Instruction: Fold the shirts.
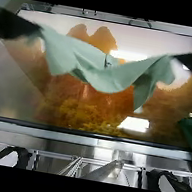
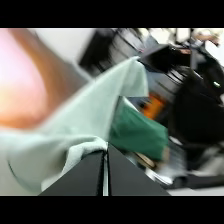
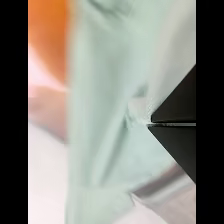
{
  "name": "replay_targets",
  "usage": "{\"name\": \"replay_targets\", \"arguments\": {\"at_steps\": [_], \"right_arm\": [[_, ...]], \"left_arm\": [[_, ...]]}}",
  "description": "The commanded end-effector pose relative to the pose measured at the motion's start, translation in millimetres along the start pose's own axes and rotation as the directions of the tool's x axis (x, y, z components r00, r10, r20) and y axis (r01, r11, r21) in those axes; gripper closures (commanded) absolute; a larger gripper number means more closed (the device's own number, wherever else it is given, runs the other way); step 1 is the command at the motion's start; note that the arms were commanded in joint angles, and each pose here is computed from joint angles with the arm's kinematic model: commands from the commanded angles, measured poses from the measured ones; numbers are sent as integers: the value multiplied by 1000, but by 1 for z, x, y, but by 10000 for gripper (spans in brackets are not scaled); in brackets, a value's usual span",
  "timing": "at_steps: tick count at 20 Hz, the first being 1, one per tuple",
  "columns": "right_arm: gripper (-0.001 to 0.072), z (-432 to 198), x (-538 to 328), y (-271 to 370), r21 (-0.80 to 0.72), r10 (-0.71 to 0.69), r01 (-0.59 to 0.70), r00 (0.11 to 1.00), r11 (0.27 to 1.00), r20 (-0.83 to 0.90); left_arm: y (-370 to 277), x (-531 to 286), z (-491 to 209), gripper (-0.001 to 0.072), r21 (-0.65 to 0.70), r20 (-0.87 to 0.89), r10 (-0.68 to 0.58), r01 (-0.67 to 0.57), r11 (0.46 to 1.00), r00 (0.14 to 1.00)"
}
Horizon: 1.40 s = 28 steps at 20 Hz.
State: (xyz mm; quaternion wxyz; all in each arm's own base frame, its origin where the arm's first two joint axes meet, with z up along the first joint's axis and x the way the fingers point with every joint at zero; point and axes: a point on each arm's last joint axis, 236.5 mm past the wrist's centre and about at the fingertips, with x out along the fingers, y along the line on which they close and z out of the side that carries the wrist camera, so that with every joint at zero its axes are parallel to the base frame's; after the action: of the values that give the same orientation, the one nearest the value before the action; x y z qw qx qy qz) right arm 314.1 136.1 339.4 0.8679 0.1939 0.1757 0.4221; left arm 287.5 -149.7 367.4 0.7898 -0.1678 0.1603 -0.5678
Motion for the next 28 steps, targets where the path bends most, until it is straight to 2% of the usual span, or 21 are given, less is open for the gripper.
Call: {"name": "replay_targets", "arguments": {"at_steps": [1, 3, 4, 5, 6, 8, 10, 13, 16, 17, 18, 19, 20, 21, 23, 26, 28], "right_arm": [[695, 91, -71, 116, -321, -49, 165, 939, 933, 342], [695, 109, -92, 146, -380, -73, 255, 899, 889, 433], [695, 112, -97, 152, -398, -87, 285, 890, 872, 448], [695, 114, -99, 149, -396, -105, 307, 884, 865, 455], [695, 112, -97, 137, -385, -132, 319, 889, 866, 439], [695, 101, -83, 95, -311, -154, 265, 928, 913, 339], [695, 83, -62, 33, -178, -156, 199, 961, 964, 227], [695, 32, -19, -76, 33, -214, 213, 975, 977, 62], [694, -52, 37, -184, 239, -272, 295, 954, 925, -125], [693, -76, 52, -214, 295, -289, 327, 943, 898, -164], [654, -99, 64, -242, 362, -284, 344, 936, 867, -207], [348, -114, 71, -261, 439, -264, 343, 936, 830, -232], [162, -124, 74, -273, 491, -228, 328, 940, 807, -253], [173, -128, 69, -283, 515, -198, 316, 942, 797, -272], [258, -126, 43, -296, 559, -168, 304, 944, 771, -283], [259, -149, -15, -303, 567, -153, 356, 915, 742, -374], [262, -198, -55, -306, 533, -144, 473, 826, 702, -544]], "left_arm": [[-136, -32, 77, 684, 457, 228, 124, -219, 862, 966], [-169, -37, 100, 683, 557, 313, 229, -373, 742, 922], [-172, -40, 110, 683, 572, 339, 252, -411, 710, 906], [-169, -42, 117, 683, 573, 347, 258, -422, 703, 902], [-161, -45, 121, 683, 558, 335, 250, -405, 725, 909], [-118, -47, 116, 683, 497, 258, 268, -365, 787, 928], [-45, -35, 104, 683, 386, 166, 303, -344, 856, 939], [96, 8, 62, 683, 254, 3, 430, -416, 873, 903], [220, 75, -14, 677, 173, -198, 457, -428, 887, 867], [253, 97, -45, 609, 113, -270, 438, -424, 899, 857], [280, 111, -70, 357, 31, -329, 420, -435, 900, 846], [302, 119, -92, 67, -65, -382, 393, -449, 891, 836], [317, 117, -102, -1, -156, -410, 373, -467, 870, 832], [332, 107, -106, 0, -219, -424, 368, -488, 845, 828], [348, 71, -112, 1, -281, -443, 379, -528, 802, 812], [346, -1, -131, 1, -383, -483, 387, -587, 713, 785], [328, -42, -154, 2, -460, -525, 350, -605, 650, 776]]}}
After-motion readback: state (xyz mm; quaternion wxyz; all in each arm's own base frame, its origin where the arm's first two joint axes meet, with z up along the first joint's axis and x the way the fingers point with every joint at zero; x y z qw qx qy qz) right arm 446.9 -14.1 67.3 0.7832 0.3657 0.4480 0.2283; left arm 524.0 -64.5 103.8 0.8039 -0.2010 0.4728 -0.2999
